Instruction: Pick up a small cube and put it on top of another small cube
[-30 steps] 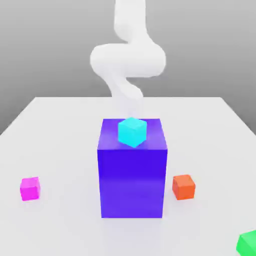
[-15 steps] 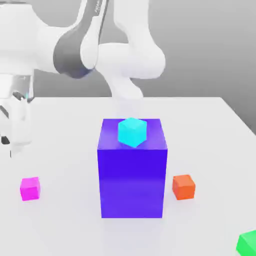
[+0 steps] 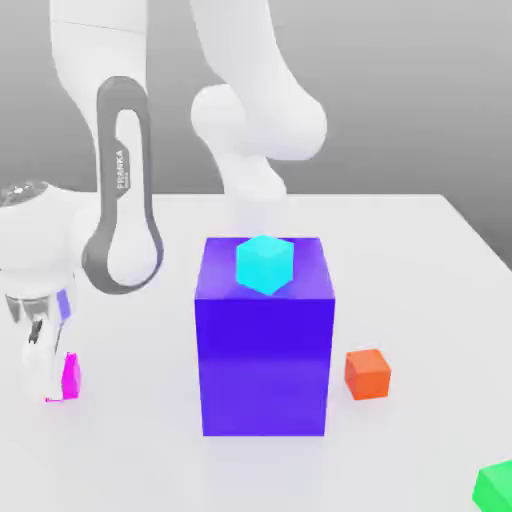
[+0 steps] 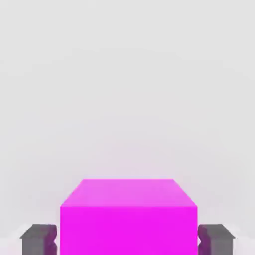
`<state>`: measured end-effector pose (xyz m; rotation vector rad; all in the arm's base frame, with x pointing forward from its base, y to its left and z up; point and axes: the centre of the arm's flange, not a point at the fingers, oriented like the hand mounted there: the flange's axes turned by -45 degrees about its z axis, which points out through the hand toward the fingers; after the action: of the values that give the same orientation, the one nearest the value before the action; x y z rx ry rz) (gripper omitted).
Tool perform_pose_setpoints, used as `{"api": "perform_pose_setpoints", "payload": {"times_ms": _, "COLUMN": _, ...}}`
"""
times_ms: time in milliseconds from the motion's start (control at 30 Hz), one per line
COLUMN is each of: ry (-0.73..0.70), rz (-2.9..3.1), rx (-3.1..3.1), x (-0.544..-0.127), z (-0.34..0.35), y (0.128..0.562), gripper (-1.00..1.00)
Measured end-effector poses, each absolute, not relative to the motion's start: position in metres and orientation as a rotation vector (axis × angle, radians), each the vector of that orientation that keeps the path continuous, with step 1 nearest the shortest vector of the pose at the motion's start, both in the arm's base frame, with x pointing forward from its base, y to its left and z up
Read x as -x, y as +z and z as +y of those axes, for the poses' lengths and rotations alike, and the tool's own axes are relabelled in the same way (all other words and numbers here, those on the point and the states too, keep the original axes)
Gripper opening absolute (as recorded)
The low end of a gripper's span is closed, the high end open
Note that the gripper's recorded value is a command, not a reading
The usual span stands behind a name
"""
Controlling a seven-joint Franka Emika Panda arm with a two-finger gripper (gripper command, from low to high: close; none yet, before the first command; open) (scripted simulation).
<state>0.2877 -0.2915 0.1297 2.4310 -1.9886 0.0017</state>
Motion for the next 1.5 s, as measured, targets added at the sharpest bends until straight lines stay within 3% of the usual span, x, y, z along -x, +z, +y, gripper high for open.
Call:
{"api": "perform_pose_setpoints", "payload": {"times_ms": 100, "ry": 0.002, "rz": -1.989, "rx": -2.431, "x": -0.288, "z": -0.291, "y": 0.13, "gripper": -1.0}}
{"api": "perform_pose_setpoints", "payload": {"times_ms": 300, "ry": 0.0, "rz": -1.986, "rx": -2.434, "x": -0.288, "z": -0.291, "y": 0.185, "gripper": -1.0}}
{"api": "perform_pose_setpoints", "payload": {"times_ms": 567, "ry": -0.11, "rz": -1.557, "rx": -2.615, "x": -0.374, "z": -0.235, "y": 0.205, "gripper": -1.0}}
{"api": "perform_pose_setpoints", "payload": {"times_ms": 733, "ry": -0.116, "rz": -1.013, "rx": -2.819, "x": -0.458, "z": -0.127, "y": 0.209, "gripper": -1.0}}
{"api": "perform_pose_setpoints", "payload": {"times_ms": 900, "ry": -0.09, "rz": -0.516, "rx": -2.961, "x": -0.504, "z": -0.004, "y": 0.212, "gripper": -1.0}}
{"api": "perform_pose_setpoints", "payload": {"times_ms": 1067, "ry": -0.057, "rz": -0.056, "rx": -3.041, "x": -0.516, "z": 0.121, "y": 0.221, "gripper": -1.0}}
{"api": "perform_pose_setpoints", "payload": {"times_ms": 1233, "ry": -0.016, "rz": 0.402, "rx": -3.08, "x": -0.5, "z": 0.246, "y": 0.237, "gripper": -1.0}}
{"api": "perform_pose_setpoints", "payload": {"times_ms": 1333, "ry": -0.001, "rz": 0.537, "rx": -3.093, "x": -0.493, "z": 0.282, "y": 0.206, "gripper": -1.0}}
{"api": "perform_pose_setpoints", "payload": {"times_ms": 1367, "ry": 0.0, "rz": 0.548, "rx": -3.093, "x": -0.492, "z": 0.285, "y": 0.191, "gripper": 1.0}}
{"api": "perform_pose_setpoints", "payload": {"times_ms": 1500, "ry": 0.0, "rz": 0.548, "rx": -3.093, "x": -0.492, "z": 0.285, "y": 0.191, "gripper": 1.0}}
